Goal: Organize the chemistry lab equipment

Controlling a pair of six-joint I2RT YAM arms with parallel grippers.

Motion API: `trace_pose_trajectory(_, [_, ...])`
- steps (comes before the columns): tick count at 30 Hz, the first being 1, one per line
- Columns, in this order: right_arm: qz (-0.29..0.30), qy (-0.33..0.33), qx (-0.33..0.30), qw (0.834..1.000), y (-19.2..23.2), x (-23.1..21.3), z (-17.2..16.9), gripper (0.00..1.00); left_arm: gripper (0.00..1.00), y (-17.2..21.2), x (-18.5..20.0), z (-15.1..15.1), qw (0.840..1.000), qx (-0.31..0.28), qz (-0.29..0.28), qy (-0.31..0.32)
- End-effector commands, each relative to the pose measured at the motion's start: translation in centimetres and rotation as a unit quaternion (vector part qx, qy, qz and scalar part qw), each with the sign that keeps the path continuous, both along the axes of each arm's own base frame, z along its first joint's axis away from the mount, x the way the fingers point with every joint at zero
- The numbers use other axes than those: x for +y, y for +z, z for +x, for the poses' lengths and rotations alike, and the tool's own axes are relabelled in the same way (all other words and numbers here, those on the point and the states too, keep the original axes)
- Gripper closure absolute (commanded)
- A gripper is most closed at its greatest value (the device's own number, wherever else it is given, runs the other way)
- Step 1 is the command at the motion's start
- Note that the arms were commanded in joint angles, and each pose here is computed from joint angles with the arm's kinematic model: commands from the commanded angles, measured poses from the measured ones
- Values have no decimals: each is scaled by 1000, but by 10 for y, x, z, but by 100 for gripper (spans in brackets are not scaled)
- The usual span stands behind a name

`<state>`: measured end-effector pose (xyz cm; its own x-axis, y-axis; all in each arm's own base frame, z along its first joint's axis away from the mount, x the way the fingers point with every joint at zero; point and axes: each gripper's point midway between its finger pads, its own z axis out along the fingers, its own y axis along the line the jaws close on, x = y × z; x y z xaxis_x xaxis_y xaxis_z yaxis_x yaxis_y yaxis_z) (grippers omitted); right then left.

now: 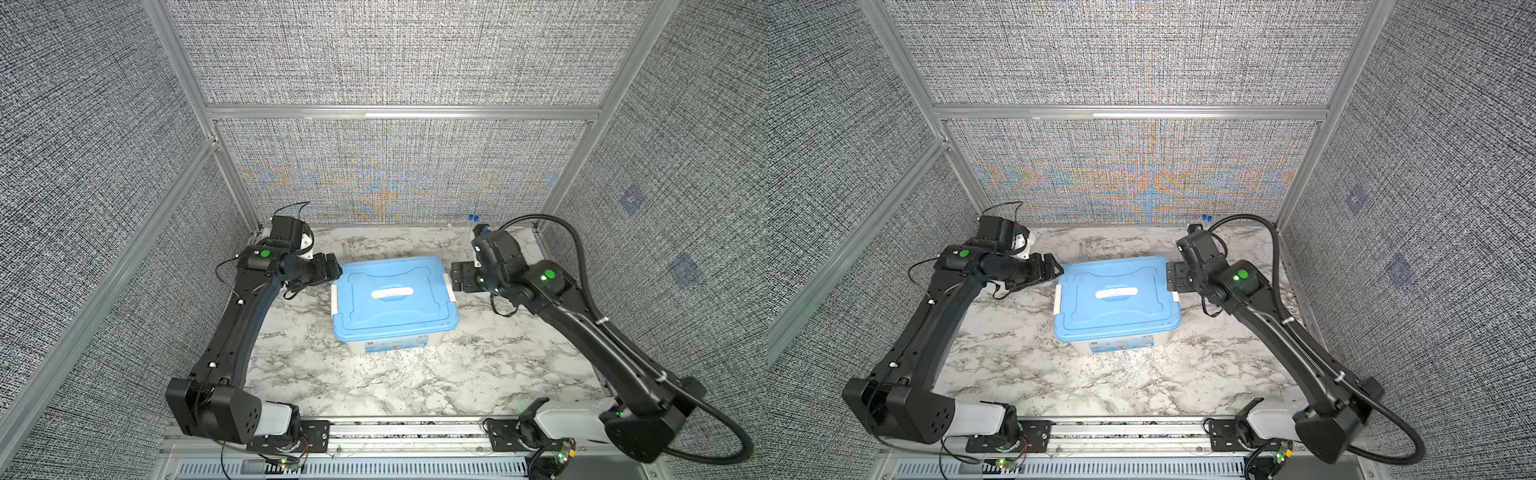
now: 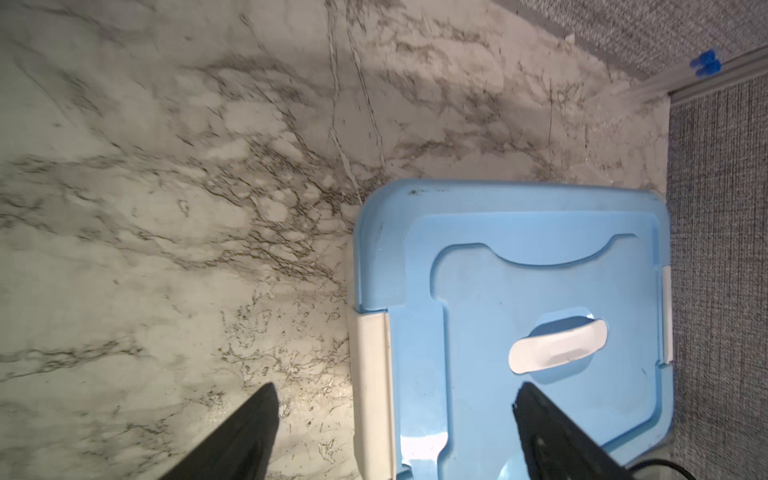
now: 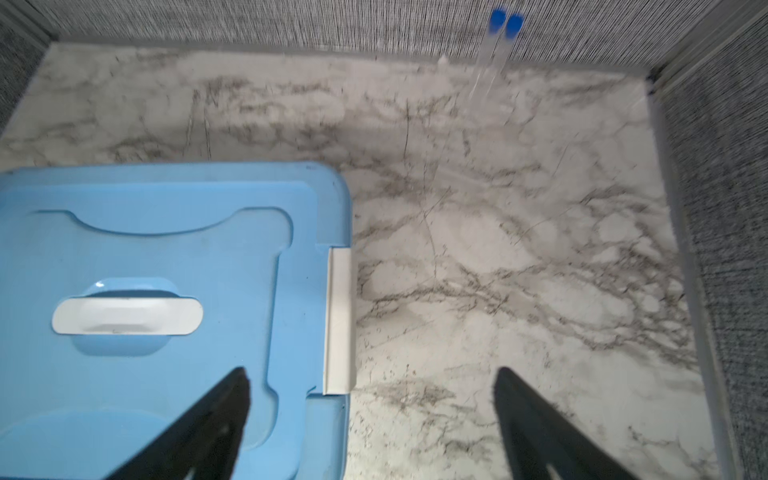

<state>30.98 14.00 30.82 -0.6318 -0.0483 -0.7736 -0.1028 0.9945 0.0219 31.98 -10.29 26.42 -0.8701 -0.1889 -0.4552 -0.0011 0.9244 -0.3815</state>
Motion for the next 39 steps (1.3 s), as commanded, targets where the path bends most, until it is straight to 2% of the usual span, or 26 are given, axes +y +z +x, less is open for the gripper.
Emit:
trace_pose_trajectory(1, [-15, -26, -130, 991, 47, -19, 11, 1, 6, 19, 32, -1, 995, -59, 70, 43])
trace_pose_trajectory(3, [-25, -25, -174, 984, 56, -29, 5, 1, 5, 39, 45, -4, 987, -116, 90, 64])
trace_pose_trajectory(4, [-29, -23, -197, 980, 62, -34, 1, 1, 1, 47, 49, -6, 981, -152, 101, 60])
trace_pose_trajectory(6, [-48, -15, -226, 973, 59, -40, -4, 1, 1, 56, 51, -9, 966, -226, 122, 34])
trace_pose_trajectory(9, [-61, -36, -233, 970, 41, -55, -9, 1, 1, 54, 58, -13, 938, -312, 147, 33])
trace_pose_trajectory(12, [-79, -61, -202, 974, 3, -70, -10, 1, 1, 37, 68, -17, 921, -349, 162, 56])
trace_pose_trajectory(15, [-69, -69, -178, 979, -32, -79, -6, 1, 1, 8, 75, -15, 922, -332, 189, 60])
trace_pose_trajectory(16, [-59, -68, -170, 981, -44, -81, -4, 1, 1, -1, 82, -14, 923, -323, 195, 81])
trace_pose_trajectory(18, [-39, -69, -158, 984, -67, -86, 0, 1, 0, -19, 92, -10, 917, -321, 212, 107])
trace_pose_trajectory(25, [3, -65, -147, 987, -137, -96, 19, 1, 1, -76, 96, 12, 901, -340, 248, 106])
trace_pose_trajectory(30, [-36, -56, -157, 985, -151, -106, 31, 1, 1, -106, 107, 30, 880, -353, 294, 121])
trace_pose_trajectory(32, [-47, -62, -161, 984, -158, -115, 36, 1, 1, -113, 117, 32, 875, -353, 288, 161])
trace_pose_trajectory(34, [-36, -67, -173, 982, -165, -123, 41, 1, 1, -118, 117, 32, 874, -367, 272, 167])
trace_pose_trajectory(37, [-9, -56, -197, 979, -178, -130, 46, 1, 1, -130, 112, 38, 880, -362, 274, 140])
trace_pose_trajectory(39, [5, -53, -202, 978, -186, -132, 50, 1, 1, -127, 108, 43, 876, -381, 264, 134])
